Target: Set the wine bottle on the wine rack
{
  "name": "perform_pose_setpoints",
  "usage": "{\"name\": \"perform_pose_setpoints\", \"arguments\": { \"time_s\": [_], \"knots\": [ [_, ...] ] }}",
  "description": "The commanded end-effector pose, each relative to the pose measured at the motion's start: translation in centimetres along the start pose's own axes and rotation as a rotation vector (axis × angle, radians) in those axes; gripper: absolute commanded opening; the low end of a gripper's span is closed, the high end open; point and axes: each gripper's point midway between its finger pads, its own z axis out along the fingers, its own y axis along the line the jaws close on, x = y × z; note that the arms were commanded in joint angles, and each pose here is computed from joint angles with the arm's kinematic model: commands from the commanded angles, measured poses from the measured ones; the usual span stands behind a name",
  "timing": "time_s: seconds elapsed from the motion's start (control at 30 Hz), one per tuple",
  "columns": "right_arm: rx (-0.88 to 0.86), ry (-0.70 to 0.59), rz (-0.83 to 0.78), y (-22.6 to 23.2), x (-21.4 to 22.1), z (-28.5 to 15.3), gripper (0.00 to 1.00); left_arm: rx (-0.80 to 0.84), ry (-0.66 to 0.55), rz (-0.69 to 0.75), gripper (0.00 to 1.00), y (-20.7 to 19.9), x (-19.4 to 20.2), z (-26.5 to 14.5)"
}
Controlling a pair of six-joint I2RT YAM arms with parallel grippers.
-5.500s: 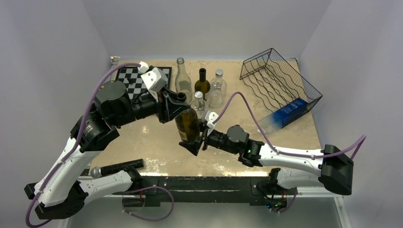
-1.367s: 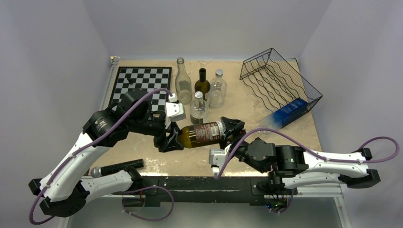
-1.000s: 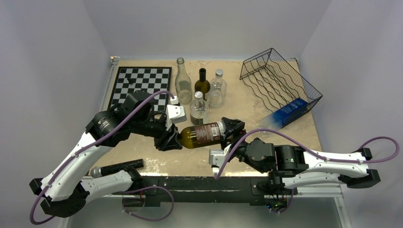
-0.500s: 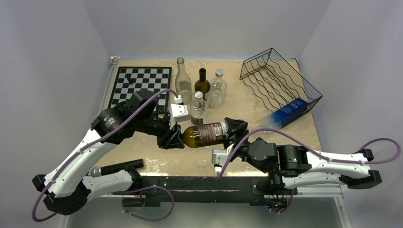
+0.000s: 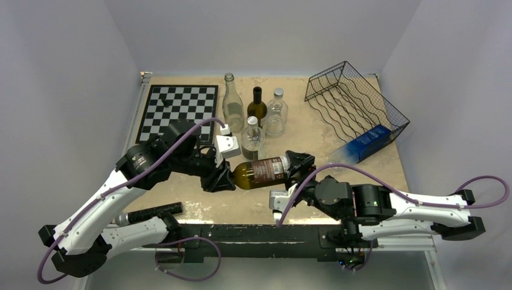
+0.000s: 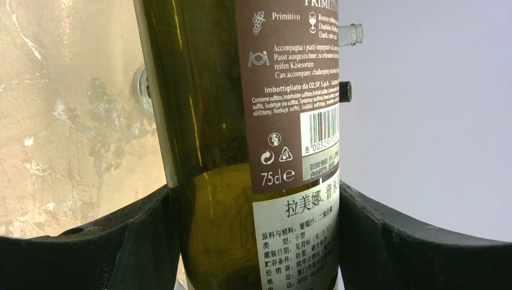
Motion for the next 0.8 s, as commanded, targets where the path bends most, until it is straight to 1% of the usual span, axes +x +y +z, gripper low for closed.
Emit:
{"name": "perform_pose_setpoints", "arguments": {
  "time_s": [0.0,0.13,0.17,0.2,0.37,0.53,0.6,0.67,0.77],
  "knots": [
    [0.133,-0.233,0.276,-4.8,-4.8,-1.3,0.76,-0.133,-0.155,0.04,0.0,2.7,-3.6,0.3],
    [0.108,-0.18,0.247,-3.4,-4.3,-0.2,0.86,-0.144,-0.169,0.041,0.0,2.7,-3.3,0.2],
    [0.108,-0.171,0.244,-3.1,-4.3,0.1,0.91,-0.145,-0.175,0.046,0.0,2.6,-3.2,0.1],
    [0.103,-0.165,0.24,-2.8,-4.2,0.3,0.92,-0.14,-0.176,0.048,0.0,2.5,-3.1,0.1],
    [0.078,-0.148,0.244,-1.6,-4.3,1.2,0.94,-0.14,-0.191,0.064,0.0,2.3,-2.8,0.0],
    [0.034,-0.158,0.28,-0.7,-4.6,1.3,0.96,-0.143,-0.198,0.068,0.0,2.3,-2.7,0.1],
    [0.017,-0.18,0.328,-1.0,-5.0,0.7,0.96,-0.135,-0.199,0.065,0.0,2.3,-2.6,0.3],
    [0.007,-0.215,0.412,-1.9,-5.4,-0.5,0.95,-0.134,-0.199,0.056,0.0,2.4,-2.7,0.7],
    [0.028,-0.276,0.588,-4.3,-5.8,-2.9,0.93,-0.161,-0.211,0.02,0.0,3.1,-3.0,1.1]
  ]
}}
